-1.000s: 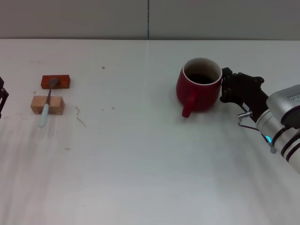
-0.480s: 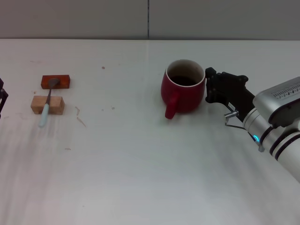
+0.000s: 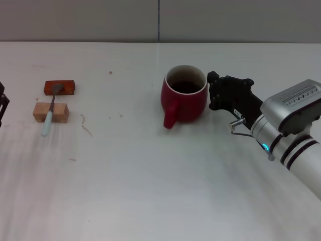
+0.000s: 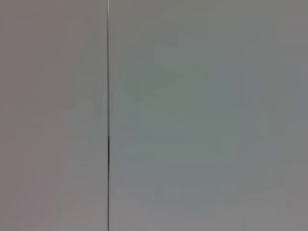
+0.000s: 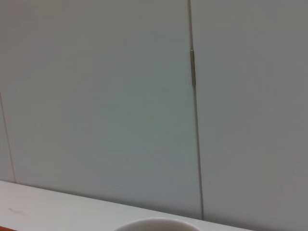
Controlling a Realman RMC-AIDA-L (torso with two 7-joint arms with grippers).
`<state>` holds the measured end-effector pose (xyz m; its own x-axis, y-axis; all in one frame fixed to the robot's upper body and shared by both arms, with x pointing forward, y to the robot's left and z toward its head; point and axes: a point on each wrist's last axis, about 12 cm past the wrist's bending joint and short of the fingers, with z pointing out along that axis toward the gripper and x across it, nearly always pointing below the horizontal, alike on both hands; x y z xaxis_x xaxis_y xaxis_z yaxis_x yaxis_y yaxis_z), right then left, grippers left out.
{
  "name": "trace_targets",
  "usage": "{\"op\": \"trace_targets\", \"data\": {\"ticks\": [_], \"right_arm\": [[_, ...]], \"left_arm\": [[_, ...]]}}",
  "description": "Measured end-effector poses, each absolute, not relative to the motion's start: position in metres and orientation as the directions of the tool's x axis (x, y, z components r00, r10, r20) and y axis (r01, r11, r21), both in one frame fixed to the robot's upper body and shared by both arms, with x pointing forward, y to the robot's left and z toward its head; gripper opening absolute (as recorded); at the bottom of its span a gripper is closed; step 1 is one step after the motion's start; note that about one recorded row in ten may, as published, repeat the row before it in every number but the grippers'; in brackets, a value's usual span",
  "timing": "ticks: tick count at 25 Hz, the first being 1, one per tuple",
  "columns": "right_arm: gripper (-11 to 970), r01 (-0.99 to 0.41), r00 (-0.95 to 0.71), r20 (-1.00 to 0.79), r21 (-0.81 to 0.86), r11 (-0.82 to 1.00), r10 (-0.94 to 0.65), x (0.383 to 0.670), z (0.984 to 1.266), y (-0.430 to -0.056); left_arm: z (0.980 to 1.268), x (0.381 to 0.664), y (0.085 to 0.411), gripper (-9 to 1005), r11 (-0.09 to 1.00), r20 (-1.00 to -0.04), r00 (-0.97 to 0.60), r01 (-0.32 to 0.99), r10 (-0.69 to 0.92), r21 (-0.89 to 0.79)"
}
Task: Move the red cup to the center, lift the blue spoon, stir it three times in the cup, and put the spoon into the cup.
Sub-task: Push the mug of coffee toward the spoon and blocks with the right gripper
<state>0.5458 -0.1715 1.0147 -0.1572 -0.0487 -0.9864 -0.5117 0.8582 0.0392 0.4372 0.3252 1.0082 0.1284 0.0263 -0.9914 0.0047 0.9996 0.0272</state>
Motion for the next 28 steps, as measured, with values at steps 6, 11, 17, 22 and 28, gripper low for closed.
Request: {"op": "trace_targets", "data": {"ticks": [6,11,17,22,28], "right_arm": [[40,-0.539,-0.155,-0.986,0.034,0.842,-0.059,0.545,1.015,-0.165],[42,-0.549,-0.164,-0.984,0.033,0.835,-0.070,0.546,1.015,-0.161],[44,-0.575,-0.161,-0.983,0.017,0.818,-0.093,0.547,1.016,-0.157],[47,-0.584,-0.156,-0.982,0.008,0.812,-0.103,0.547,1.016,-0.156],[49,-0.540,-0.127,-0.989,0.005,0.842,-0.076,0.537,1.011,-0.175]], "left_arm": [[1.009,0.438,0.325,825,1.000,-0.991,0.130,0.006,0.026,0.027],[1.009,0.439,0.324,825,1.000,-0.991,0.129,0.008,0.026,0.027],[1.008,0.439,0.324,825,1.000,-0.992,0.127,0.008,0.026,0.027],[1.008,0.439,0.325,825,1.000,-0.992,0.126,0.007,0.027,0.028],[1.007,0.436,0.326,825,1.000,-0.992,0.122,0.003,0.028,0.029]]}}
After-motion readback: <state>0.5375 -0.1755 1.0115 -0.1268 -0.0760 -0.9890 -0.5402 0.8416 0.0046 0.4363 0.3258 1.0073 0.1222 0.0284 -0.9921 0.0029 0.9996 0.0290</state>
